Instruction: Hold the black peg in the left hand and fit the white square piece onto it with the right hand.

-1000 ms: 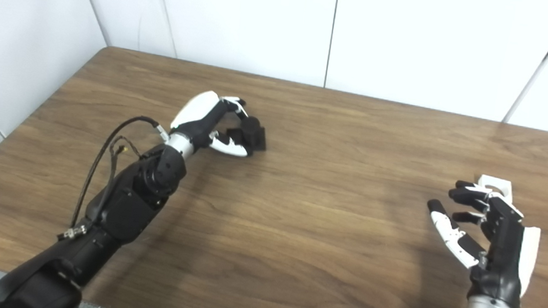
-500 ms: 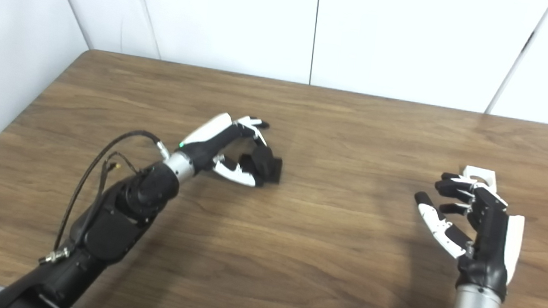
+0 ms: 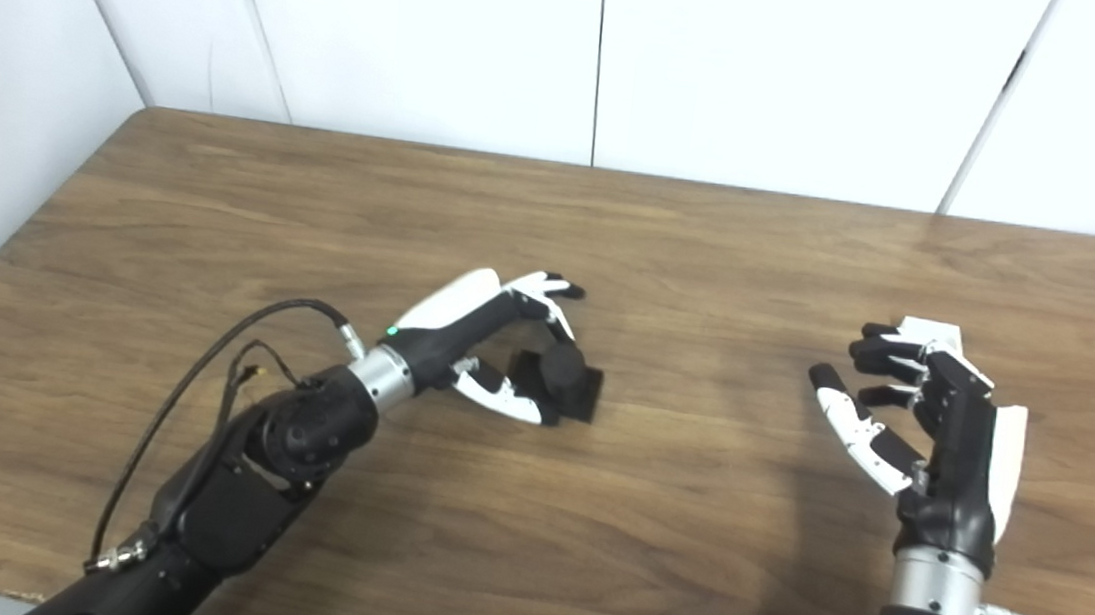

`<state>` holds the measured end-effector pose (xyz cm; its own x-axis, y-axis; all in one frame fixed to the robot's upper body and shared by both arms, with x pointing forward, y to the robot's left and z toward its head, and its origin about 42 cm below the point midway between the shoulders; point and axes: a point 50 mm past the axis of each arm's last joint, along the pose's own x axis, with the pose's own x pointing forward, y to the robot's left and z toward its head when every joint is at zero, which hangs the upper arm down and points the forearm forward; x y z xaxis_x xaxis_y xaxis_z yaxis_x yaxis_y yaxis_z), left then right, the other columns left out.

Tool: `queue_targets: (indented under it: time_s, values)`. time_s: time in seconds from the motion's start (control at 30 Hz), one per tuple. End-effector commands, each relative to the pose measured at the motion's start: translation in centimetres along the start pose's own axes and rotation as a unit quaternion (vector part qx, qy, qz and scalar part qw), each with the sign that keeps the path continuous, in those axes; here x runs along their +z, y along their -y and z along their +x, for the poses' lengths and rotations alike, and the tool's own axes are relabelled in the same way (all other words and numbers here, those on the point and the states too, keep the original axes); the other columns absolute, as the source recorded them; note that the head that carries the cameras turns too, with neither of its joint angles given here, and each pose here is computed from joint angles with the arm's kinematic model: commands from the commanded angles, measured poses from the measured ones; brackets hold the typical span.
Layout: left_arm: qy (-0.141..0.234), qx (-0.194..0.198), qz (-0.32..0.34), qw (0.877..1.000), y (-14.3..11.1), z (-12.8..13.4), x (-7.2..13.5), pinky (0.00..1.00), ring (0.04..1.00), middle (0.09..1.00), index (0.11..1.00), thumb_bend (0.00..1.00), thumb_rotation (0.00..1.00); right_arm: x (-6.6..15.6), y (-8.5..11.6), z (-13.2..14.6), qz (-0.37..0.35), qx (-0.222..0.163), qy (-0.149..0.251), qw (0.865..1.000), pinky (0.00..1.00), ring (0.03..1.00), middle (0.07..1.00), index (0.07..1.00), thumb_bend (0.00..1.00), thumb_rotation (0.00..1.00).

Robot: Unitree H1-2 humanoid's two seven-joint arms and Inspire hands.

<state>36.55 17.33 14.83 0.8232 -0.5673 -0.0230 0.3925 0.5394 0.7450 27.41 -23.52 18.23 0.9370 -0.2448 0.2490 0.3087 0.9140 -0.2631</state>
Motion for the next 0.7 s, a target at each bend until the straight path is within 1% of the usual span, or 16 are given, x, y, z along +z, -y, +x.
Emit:
queue_targets:
  time_s: [0.0, 0.17, 0.43, 0.57, 0.6, 0.67]
  values:
    - [0.031, -0.015, 0.013, 0.999, 0.6, 0.3, 1.2, 0.9, 0.992, 0.929, 0.492, 0.52, 0.09, 1.9, 0.0, 0.9, 0.009, -0.013, 0.041, 0.999, 0.47, 0.611, 0.674, 0.495, 0.5, 0.13]
    - [0.047, -0.035, 0.013, 0.998, 2.0, 0.3, 1.6, 0.92, 0.999, 0.935, 0.492, 0.52, 0.09, 2.0, 0.2, 0.9, 0.009, -0.015, 0.038, 0.999, 0.48, 0.618, 0.674, 0.495, 0.5, 0.13]
    - [0.063, -0.052, 0.013, 0.997, 3.7, 0.3, 2.4, 0.92, 0.993, 0.931, 0.491, 0.52, 0.08, 2.2, 0.2, 1.2, 0.014, -0.014, 0.041, 0.999, 0.47, 0.612, 0.67, 0.495, 0.5, 0.13]
    - [0.063, -0.055, 0.017, 0.996, 4.0, 0.2, 2.3, 0.92, 0.997, 0.93, 0.492, 0.52, 0.08, 2.3, 0.3, 1.2, 0.013, -0.015, 0.043, 0.999, 0.46, 0.595, 0.662, 0.495, 0.5, 0.13]
    - [0.063, -0.055, 0.019, 0.996, 3.9, 0.2, 2.3, 0.94, 0.999, 0.929, 0.492, 0.52, 0.09, 2.4, 0.3, 1.2, 0.013, -0.016, 0.041, 0.999, 0.48, 0.605, 0.667, 0.495, 0.5, 0.13]
    - [0.061, -0.055, 0.022, 0.996, 3.8, 0.1, 2.2, 0.96, 1.0, 0.93, 0.492, 0.52, 0.09, 2.5, 0.4, 1.2, 0.012, -0.017, 0.04, 0.999, 0.49, 0.61, 0.672, 0.495, 0.5, 0.13]
